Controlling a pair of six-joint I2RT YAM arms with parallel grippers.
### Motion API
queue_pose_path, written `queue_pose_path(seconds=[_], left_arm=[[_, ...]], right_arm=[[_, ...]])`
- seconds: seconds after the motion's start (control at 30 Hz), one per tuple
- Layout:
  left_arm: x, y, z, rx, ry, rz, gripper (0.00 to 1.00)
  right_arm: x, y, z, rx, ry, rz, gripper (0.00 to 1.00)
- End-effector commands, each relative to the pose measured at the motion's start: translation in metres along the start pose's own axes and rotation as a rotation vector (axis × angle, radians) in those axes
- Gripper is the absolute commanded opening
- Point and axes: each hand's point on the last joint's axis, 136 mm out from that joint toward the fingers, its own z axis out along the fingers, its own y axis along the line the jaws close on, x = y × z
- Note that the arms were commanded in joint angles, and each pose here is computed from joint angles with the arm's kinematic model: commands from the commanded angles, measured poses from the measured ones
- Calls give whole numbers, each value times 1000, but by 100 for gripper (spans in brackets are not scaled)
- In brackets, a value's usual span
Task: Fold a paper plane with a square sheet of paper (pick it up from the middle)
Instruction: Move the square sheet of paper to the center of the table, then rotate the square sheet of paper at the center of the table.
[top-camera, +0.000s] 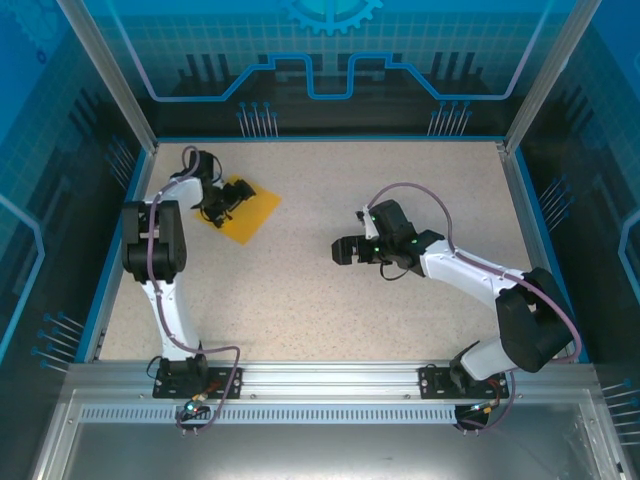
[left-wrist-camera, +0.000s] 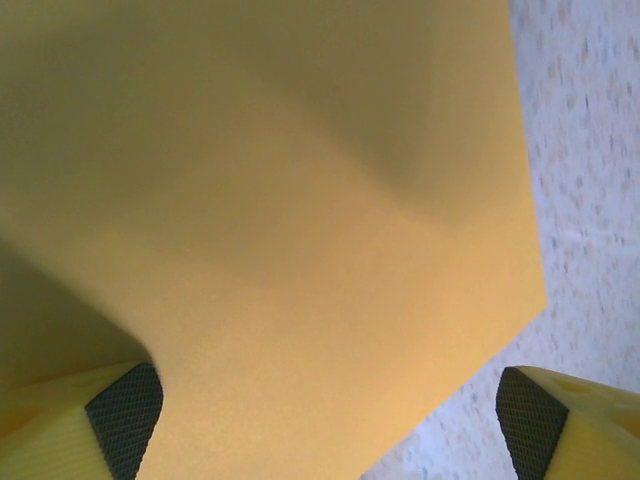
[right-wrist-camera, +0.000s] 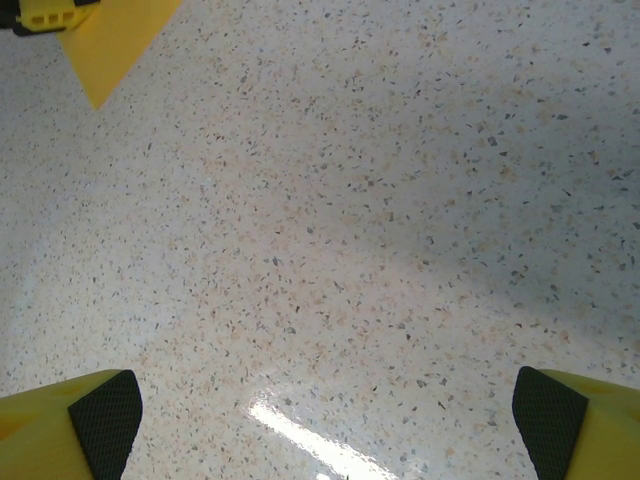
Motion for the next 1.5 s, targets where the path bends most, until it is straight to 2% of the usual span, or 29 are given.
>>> queue_pose_path(seconds=[0.0,0.3,0.37,0.47,0.53,0.6,0.7,0.93,1.1,1.3,1.47], left_arm=[[66,2,16,7,157,-110,92],[168,-16,36,61,216,-155,92],[191,-20,38,66,233,-159,92],[207,-27,34,101,228,-172,92],[209,-37,25,146,216,-159,92],[202,-47,9,161,175,-117,93],[184,-50,-21,116,76,-43,95],[122,-18,-98,73,-165,-37,98],[107,6,-142,33,-297,16,99],[113,14,-159,52,-352,68,99],[120,10,-161,95,-346,101,99]], right_arm=[[16,-6,7,21,24,29,100],[29,-4,15,-16,33,121,99],[33,4,17,-46,40,121,98],[39,15,19,-61,53,109,93],[40,23,20,-66,56,96,90],[41,33,23,-83,57,93,82],[40,52,30,-120,58,98,75],[28,101,66,-166,89,93,74],[23,116,100,-143,139,111,75],[32,120,132,-107,244,108,71],[64,96,136,-7,344,68,66]])
